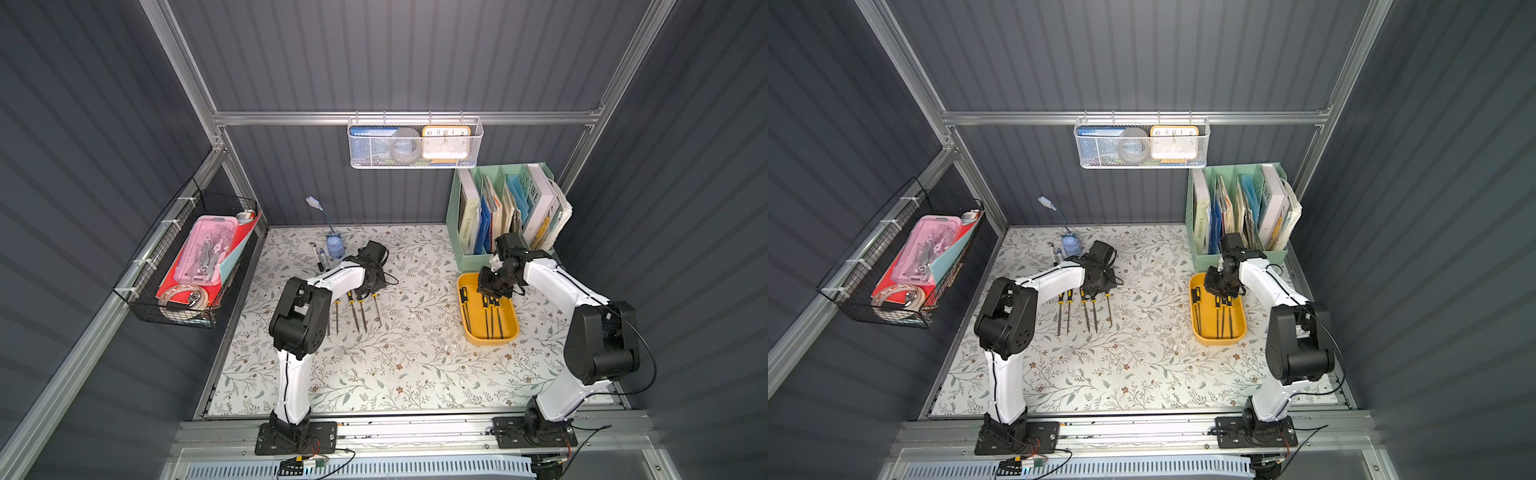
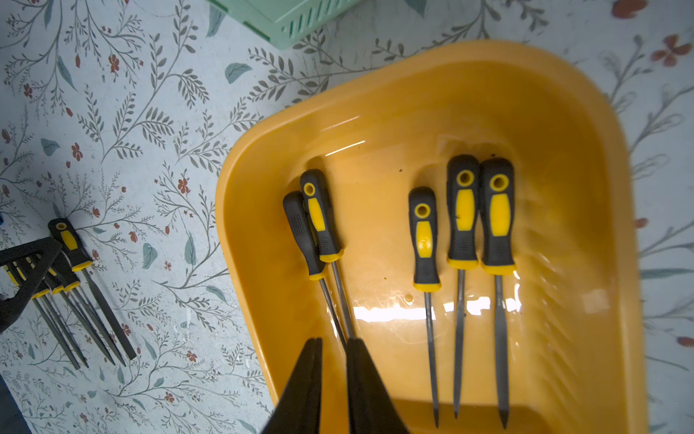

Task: Take the file tool out of the storage box
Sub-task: Place the file tool at the center of the board, then pick up the file tool from the storage box, then place the file tool at the center of the board.

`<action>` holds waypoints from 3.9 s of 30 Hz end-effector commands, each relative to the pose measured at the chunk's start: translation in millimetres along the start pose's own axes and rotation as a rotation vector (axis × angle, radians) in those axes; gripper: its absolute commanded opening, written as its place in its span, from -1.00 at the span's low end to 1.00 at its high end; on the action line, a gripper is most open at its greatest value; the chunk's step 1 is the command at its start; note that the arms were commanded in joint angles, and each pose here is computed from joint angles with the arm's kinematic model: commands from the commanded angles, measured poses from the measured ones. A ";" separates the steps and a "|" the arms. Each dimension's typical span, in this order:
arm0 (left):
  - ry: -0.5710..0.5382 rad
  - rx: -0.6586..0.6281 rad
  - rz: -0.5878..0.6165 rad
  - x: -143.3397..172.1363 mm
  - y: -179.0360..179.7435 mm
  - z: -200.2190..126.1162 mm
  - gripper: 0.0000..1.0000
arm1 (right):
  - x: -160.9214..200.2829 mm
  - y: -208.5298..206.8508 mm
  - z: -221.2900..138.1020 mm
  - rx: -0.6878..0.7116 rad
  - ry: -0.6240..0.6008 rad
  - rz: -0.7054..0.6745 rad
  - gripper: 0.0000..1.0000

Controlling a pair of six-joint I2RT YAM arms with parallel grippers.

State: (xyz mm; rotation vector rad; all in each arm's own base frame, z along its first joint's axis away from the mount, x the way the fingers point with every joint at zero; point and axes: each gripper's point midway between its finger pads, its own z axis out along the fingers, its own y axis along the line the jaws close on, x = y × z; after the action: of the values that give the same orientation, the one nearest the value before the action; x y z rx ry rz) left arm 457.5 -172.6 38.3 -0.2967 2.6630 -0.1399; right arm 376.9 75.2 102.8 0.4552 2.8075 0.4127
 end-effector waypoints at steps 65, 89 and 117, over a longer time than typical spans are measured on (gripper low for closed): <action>-0.294 0.402 0.157 -91.4 -69.3 -184.5 -0.60 | 8.6 -47.1 80.5 0.325 0.155 -0.094 -0.32; -0.442 0.488 0.135 -133.8 -73.7 -222.2 -0.61 | -20.2 106.1 -93.4 -0.023 -0.228 -0.232 -1.00; -0.464 0.426 -0.043 -116.6 2.9 -234.5 -0.62 | 70.4 264.3 90.4 -0.101 0.035 -0.365 -1.00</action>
State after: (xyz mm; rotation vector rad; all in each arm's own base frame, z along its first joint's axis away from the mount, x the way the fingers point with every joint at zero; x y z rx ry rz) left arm 458.7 -132.2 283.6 -0.2008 2.1367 -0.5453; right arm 407.1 357.1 89.1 -0.1078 2.7916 0.4645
